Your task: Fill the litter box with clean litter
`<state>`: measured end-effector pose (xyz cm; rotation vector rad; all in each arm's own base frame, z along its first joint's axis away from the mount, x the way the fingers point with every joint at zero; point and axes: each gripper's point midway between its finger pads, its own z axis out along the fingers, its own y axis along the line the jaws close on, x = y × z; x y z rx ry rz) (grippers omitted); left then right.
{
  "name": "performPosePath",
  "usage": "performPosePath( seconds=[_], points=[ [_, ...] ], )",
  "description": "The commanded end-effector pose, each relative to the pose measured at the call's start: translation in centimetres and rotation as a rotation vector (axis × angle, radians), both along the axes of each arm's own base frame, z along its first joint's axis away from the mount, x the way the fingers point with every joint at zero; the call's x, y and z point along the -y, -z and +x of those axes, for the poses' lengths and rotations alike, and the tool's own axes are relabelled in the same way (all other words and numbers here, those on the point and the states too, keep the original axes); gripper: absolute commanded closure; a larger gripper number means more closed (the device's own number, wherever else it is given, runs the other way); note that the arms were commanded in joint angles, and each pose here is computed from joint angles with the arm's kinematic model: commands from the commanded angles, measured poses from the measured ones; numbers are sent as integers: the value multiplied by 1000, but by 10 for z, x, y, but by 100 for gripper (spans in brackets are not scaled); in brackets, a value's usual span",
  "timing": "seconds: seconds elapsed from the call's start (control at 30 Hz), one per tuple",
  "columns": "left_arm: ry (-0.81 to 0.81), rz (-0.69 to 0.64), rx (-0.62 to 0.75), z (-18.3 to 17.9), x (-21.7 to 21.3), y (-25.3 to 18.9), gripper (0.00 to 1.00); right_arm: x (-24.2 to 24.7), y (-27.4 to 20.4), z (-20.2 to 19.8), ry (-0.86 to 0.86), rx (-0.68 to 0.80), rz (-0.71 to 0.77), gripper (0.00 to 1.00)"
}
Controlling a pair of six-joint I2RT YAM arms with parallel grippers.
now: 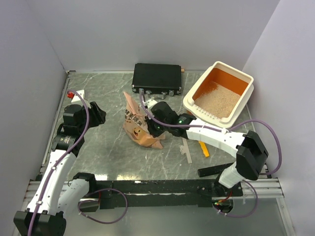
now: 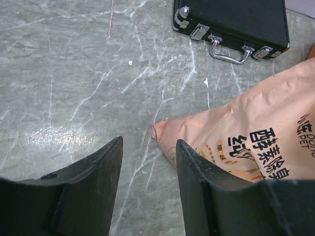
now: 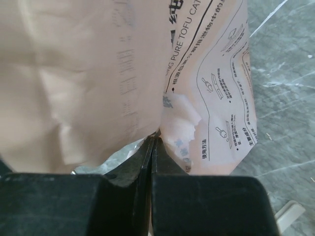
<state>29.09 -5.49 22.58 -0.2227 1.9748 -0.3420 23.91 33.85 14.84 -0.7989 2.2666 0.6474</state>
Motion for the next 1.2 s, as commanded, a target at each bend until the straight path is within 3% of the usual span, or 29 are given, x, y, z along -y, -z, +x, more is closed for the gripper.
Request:
performPosePath(
  seconds=[0.0, 0.07, 0.1, 0.2, 0.47, 0.5, 0.73, 0.93, 1.17],
  points=[
    [2, -9, 31, -1, 1, -9, 47, 6, -15, 17, 93, 66, -48, 92],
    [6, -11, 31, -1, 2, -9, 47, 11, -12, 21, 118, 74, -74, 82],
    [4, -9, 32, -1, 1, -9, 47, 14, -11, 22, 135, 79, -87, 70],
    [5, -10, 30, -1, 2, -9, 47, 21, -8, 24, 151, 91, -122, 55],
    [5, -11, 31, -1, 2, -9, 47, 41, -16, 39, 217, 221, -150, 34],
    [4, -7, 33, -1, 1, -10, 47, 42, -19, 39, 215, 235, -144, 25],
    [-1, -7, 35, -1, 1, -10, 47, 39, -35, 36, 162, 311, -71, 23],
    [0, -6, 35, -1, 0, -10, 47, 22, -42, 21, 54, 264, -11, 27],
    [0, -6, 38, -2, 0, -11, 47, 14, -21, 27, 59, 209, -11, 54]
  ],
)
